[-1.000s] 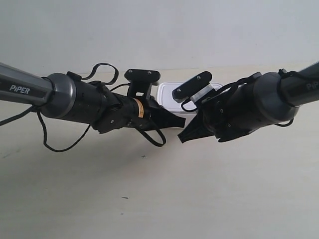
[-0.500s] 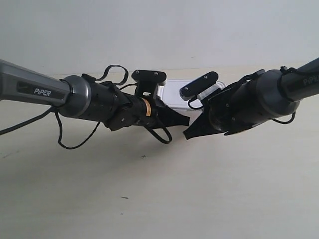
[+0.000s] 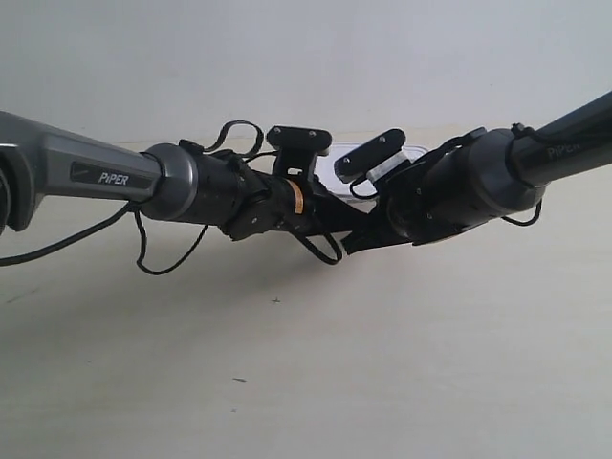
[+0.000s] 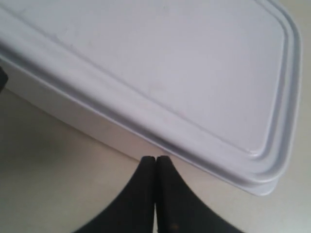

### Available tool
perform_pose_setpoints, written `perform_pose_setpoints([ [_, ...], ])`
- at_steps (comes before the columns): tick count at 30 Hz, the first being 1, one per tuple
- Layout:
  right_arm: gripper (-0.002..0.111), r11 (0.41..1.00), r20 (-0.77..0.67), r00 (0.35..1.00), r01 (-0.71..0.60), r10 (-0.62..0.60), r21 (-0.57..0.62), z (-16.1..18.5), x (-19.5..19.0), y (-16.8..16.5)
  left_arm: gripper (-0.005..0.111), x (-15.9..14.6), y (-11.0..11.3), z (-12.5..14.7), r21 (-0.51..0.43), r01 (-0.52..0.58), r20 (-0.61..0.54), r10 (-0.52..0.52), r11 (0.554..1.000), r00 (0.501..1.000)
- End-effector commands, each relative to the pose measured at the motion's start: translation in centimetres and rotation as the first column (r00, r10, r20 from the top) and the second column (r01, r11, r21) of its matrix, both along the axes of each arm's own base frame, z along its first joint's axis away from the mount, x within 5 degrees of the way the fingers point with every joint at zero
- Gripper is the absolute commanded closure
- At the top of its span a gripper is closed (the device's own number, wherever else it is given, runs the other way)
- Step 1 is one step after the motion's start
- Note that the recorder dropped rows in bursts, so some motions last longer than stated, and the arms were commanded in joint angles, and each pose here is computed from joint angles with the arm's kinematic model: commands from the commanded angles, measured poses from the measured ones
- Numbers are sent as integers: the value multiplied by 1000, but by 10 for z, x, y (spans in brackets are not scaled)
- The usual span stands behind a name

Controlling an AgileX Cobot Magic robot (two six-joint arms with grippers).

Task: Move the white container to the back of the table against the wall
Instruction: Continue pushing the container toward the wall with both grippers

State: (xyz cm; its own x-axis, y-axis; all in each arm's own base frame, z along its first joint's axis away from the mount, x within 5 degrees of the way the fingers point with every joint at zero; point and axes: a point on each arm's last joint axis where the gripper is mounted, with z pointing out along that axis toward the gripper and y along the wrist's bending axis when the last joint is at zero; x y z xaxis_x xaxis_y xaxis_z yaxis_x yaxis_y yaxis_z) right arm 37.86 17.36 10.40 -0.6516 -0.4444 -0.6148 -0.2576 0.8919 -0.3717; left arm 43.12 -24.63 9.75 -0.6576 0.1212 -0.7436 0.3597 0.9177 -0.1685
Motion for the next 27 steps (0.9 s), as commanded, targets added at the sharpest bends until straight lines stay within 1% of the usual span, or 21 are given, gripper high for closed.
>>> perform_pose_setpoints([
  [1,108,1000,4,1000,6,-6,17,1,11,-5,107,7,2,6,8,2,25,-2,1000,1000],
  [8,108,999,-3,999,34,-34,25,-7,23,-14,107,11,7,7,11,-10,28,9,1000,1000],
  [15,108,1000,11,1000,29,-29,8,-5,28,-18,107,15,10,9,-11,-11,53,11,1000,999],
  [21,108,999,13,999,32,-32,16,-5,35,-14,107,18,10,9,-29,-8,71,10,1000,997],
  [27,108,999,7,1000,31,-31,12,-7,40,-11,107,27,9,1,-8,-26,52,26,1000,998],
])
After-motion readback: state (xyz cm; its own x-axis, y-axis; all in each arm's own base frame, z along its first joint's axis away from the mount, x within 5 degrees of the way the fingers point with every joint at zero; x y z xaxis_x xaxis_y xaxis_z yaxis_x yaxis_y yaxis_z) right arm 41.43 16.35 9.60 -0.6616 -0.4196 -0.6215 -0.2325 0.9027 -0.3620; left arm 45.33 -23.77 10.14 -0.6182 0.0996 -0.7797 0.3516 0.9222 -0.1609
